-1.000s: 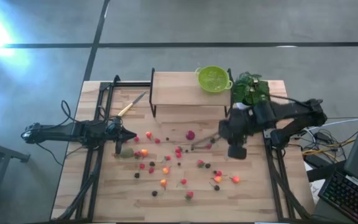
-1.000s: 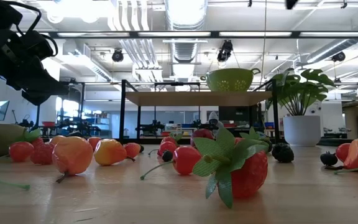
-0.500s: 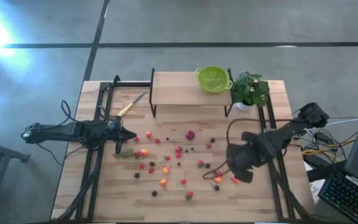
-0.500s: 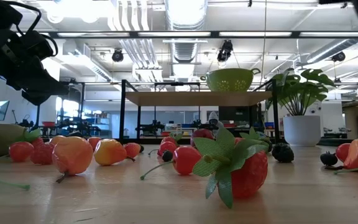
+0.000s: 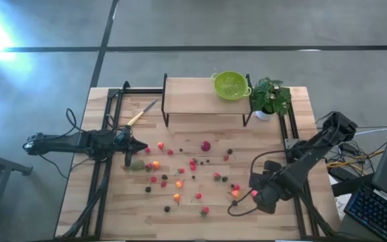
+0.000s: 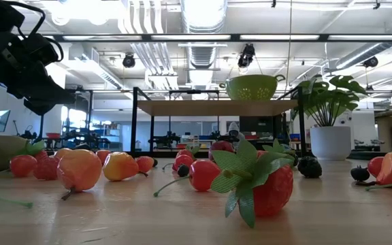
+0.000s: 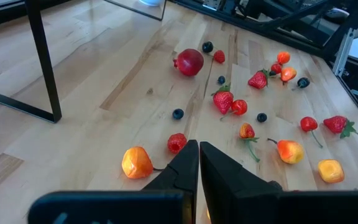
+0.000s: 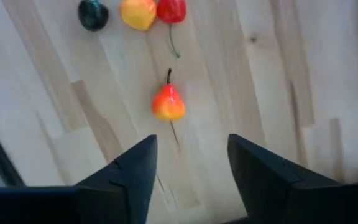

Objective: Build produce basket
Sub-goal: Put the pear into the green basket

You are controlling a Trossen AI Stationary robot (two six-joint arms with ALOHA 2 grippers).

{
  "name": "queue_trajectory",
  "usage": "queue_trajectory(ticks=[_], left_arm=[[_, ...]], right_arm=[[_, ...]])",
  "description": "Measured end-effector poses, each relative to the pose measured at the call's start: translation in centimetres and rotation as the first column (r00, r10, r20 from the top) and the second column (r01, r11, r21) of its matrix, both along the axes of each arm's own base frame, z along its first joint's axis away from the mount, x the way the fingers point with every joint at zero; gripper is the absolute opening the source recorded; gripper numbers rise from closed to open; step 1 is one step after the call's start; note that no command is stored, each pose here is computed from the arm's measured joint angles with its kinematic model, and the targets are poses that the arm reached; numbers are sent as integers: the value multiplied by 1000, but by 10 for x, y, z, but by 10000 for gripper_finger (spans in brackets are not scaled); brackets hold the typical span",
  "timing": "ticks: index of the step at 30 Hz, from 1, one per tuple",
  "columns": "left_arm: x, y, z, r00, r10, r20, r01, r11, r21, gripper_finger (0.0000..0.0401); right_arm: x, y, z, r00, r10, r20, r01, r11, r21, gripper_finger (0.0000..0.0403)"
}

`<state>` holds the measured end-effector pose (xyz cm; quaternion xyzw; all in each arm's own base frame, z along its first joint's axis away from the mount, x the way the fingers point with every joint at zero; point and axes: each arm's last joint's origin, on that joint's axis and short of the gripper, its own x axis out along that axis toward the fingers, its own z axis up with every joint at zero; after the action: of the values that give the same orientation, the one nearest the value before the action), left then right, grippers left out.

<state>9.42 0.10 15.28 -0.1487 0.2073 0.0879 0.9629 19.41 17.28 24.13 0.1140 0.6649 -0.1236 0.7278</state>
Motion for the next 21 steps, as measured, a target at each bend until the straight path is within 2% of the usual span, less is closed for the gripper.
queue_trajectory(ticks=[11,21], left_arm=[[0,0,0,1000,0,0,0,1000,0,21],[0,0,0,1000,0,0,0,1000,0,21]], right_arm=[[-5,-5,-47,1000,-4,22,3,1000,17,250],[-7,-7,-68,998,-37,60,34,998,56,270]])
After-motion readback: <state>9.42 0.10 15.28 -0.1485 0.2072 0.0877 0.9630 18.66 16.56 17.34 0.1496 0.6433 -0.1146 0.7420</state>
